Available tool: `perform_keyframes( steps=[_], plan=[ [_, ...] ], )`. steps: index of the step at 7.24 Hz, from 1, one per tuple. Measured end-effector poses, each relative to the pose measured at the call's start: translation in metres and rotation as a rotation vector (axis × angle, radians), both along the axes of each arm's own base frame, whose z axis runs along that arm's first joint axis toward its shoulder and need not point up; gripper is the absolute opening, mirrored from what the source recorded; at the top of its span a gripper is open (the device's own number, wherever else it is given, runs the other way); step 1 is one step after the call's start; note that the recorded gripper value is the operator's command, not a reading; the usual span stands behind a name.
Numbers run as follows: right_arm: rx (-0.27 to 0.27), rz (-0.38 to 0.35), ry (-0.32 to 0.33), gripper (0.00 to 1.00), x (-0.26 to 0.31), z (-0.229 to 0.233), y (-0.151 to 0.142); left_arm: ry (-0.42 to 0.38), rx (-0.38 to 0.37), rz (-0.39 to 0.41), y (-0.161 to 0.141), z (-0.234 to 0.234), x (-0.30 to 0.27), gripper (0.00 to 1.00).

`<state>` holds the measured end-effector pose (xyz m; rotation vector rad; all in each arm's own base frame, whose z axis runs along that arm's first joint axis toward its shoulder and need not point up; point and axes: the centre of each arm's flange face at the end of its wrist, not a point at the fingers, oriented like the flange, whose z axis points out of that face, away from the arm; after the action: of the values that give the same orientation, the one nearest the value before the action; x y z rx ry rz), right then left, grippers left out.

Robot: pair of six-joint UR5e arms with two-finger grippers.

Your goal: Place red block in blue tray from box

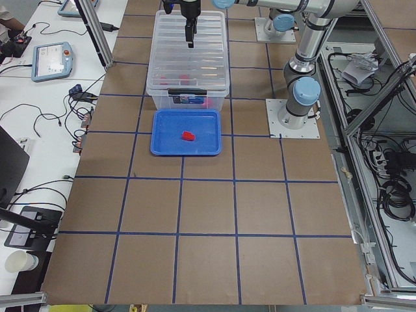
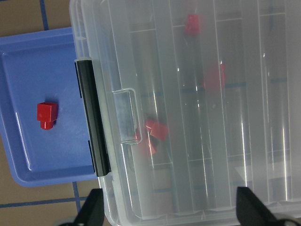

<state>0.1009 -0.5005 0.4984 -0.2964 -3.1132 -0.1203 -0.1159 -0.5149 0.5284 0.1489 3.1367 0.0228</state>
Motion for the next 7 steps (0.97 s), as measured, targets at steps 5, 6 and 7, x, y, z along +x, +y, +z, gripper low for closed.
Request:
perform_keyframes(
  steps=[5, 6, 7],
  plan=[
    [-0.003, 0.001, 0.002, 1.00, 0.0002, 0.0025, 0.0002, 0.004, 0.003, 0.001, -0.0034, -0.0029, -0.0002, 1.00],
    [0.003, 0.001, 0.002, 1.00, 0.0001, 0.0018, 0.0008, 0.003, 0.002, 0.001, -0.0034, -0.0026, -0.0001, 1.00],
    [0.004, 0.001, 0.002, 1.00, 0.0002, 0.0016, 0.0009, 0.003, 0.001, 0.002, -0.0039, -0.0035, 0.0006, 1.00]
  ],
)
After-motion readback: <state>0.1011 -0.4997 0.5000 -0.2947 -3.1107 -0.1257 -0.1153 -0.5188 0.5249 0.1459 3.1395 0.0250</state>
